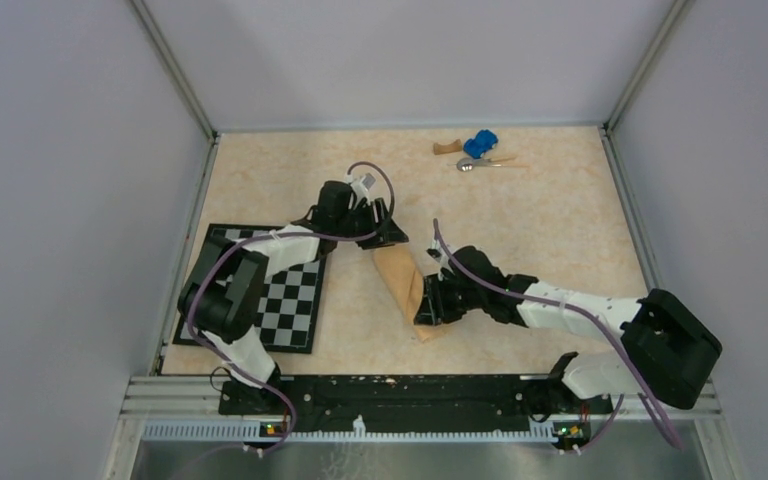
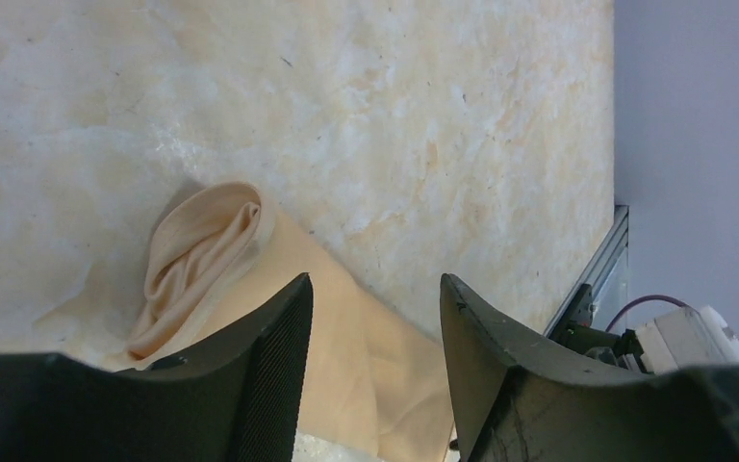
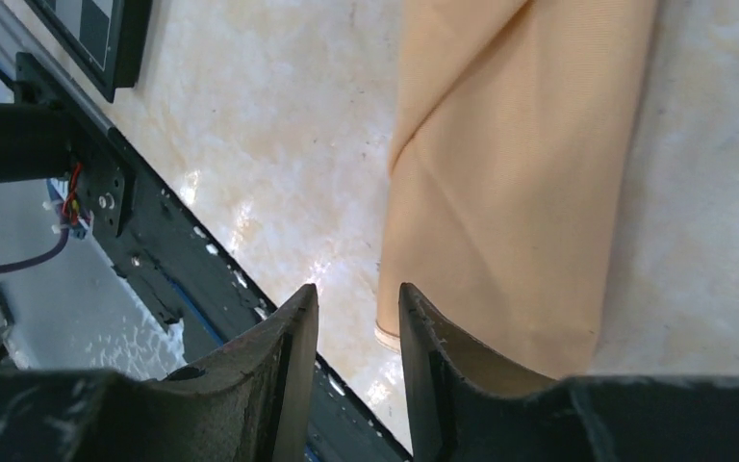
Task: Fold the napkin into a case and place the utensils inside
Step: Smooth out the smaller rectangle-folded napkin at the center of the board.
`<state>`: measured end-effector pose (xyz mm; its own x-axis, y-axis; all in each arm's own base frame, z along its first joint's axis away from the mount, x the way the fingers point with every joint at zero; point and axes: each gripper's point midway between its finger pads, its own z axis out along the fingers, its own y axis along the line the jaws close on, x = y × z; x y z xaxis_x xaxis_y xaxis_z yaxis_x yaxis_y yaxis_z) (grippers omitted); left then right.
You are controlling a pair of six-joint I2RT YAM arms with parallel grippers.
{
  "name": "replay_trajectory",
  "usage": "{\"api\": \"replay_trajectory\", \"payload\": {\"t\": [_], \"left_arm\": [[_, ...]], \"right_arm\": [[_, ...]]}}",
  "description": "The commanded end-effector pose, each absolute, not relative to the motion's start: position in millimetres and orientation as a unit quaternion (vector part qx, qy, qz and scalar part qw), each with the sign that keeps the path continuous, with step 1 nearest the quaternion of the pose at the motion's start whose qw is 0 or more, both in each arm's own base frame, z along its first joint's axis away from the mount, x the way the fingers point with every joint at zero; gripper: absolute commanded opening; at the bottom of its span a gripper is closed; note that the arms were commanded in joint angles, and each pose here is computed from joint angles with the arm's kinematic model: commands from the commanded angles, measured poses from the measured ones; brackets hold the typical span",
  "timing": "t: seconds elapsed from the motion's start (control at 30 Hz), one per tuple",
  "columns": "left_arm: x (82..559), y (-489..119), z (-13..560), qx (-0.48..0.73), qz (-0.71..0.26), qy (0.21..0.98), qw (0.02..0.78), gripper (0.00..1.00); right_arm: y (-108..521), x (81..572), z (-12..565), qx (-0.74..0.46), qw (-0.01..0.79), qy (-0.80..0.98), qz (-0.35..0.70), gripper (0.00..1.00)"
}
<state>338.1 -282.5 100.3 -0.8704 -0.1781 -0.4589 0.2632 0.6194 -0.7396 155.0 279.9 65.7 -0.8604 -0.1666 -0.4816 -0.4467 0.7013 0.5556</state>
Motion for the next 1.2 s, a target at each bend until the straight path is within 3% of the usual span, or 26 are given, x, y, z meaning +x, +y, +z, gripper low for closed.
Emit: {"api": "replay_trajectory", "payload": {"t": [0.0,0.2,0.4,0.57,0.83,0.97,1.17], "left_arm": [[341,-286,75,0.014,-0.438,0.868,0.236,0.57],[353,-281,43,0.02,-0.393,0.891,0.229,0.54],[356,-286,90,0.049,-0.41,0.874,0.257,0.56],[353,-297,111,0.047,-0.45,0.854,0.258,0.57],[374,-302,59,0.021,-0.43,0.871,0.236,0.56],[381,-297,40,0.025,-0.397,0.887,0.233,0.56],[379,-298,94,0.071,-0.404,0.874,0.262,0.59]], "right_arm": [[305,145,62,-0.168,0.191,0.882,0.397,0.36],[288,139,34,-0.162,0.184,0.901,0.357,0.36],[305,149,85,-0.179,0.216,0.88,0.383,0.38],[318,146,85,-0.176,0.202,0.869,0.416,0.38],[304,131,38,-0.157,0.173,0.888,0.397,0.37],[306,130,43,-0.166,0.173,0.888,0.392,0.37],[300,139,79,-0.166,0.216,0.882,0.385,0.4]]}}
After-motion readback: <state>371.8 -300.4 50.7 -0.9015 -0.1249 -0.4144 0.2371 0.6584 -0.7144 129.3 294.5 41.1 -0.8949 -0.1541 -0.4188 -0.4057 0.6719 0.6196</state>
